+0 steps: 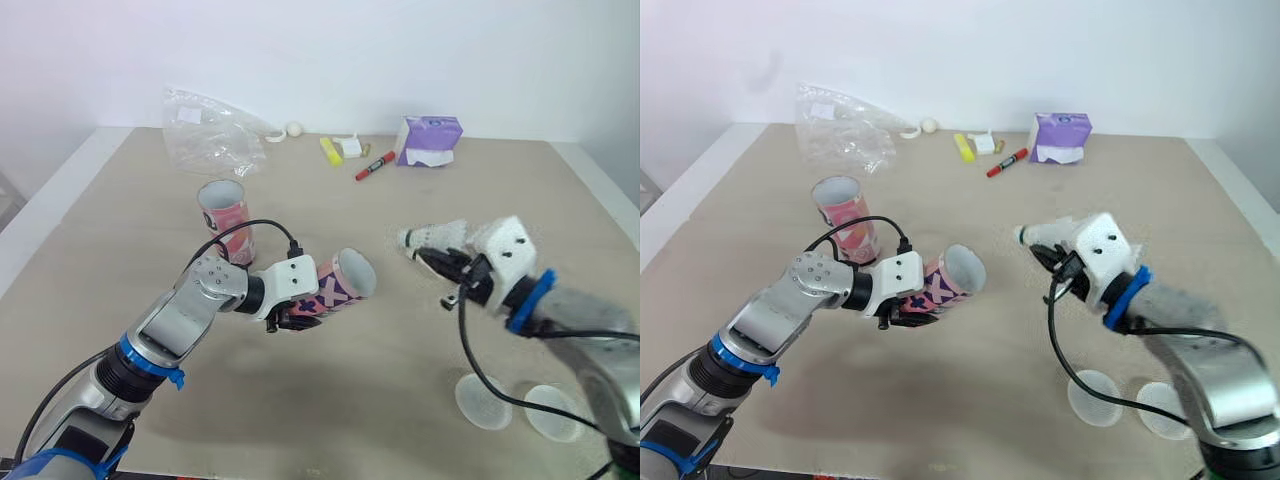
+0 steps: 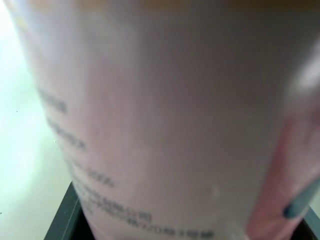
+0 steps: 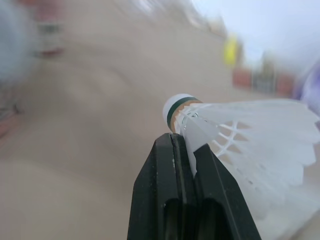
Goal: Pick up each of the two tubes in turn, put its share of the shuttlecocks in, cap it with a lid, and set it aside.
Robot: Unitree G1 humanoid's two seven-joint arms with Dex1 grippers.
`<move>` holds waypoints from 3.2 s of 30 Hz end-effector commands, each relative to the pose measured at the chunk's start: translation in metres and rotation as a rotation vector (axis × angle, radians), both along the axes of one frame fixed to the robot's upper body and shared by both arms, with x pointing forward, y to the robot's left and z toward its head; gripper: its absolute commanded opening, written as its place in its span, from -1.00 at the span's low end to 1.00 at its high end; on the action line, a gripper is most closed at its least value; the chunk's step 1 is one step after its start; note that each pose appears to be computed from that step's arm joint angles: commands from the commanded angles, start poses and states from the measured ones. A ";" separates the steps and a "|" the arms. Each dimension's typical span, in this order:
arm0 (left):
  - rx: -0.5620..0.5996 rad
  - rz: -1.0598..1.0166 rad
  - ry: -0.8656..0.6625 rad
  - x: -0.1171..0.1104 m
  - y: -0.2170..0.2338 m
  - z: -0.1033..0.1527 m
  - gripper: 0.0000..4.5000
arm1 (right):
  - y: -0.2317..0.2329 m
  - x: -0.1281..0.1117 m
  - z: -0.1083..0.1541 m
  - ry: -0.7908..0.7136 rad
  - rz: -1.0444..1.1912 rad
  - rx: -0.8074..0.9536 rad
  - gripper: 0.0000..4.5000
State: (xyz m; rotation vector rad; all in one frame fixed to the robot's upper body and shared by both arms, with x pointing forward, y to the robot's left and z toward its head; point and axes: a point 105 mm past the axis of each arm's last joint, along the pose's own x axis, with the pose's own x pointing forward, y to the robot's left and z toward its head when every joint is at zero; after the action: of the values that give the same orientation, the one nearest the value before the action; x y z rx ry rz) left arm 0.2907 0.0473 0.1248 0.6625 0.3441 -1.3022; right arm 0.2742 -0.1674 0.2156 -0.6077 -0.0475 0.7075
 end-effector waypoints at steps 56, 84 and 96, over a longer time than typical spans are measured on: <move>0.030 -0.036 0.082 -0.011 -0.005 -0.019 0.05 | -0.108 0.009 -0.085 0.327 -0.397 0.495 0.96; 0.019 -0.027 0.086 -0.011 -0.005 -0.019 0.05 | -0.111 -0.003 -0.067 0.312 -0.385 0.368 -0.96; 0.024 -0.039 0.090 -0.009 -0.004 -0.019 0.05 | 0.027 -0.037 0.044 -0.082 0.318 -0.339 -0.96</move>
State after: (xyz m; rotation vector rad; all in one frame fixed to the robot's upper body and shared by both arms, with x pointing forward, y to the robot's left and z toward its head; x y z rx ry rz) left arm 0.2928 0.0474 0.1231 0.6589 0.3510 -1.3037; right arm 0.2539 -0.1707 0.2712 -0.9111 -0.0731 0.8536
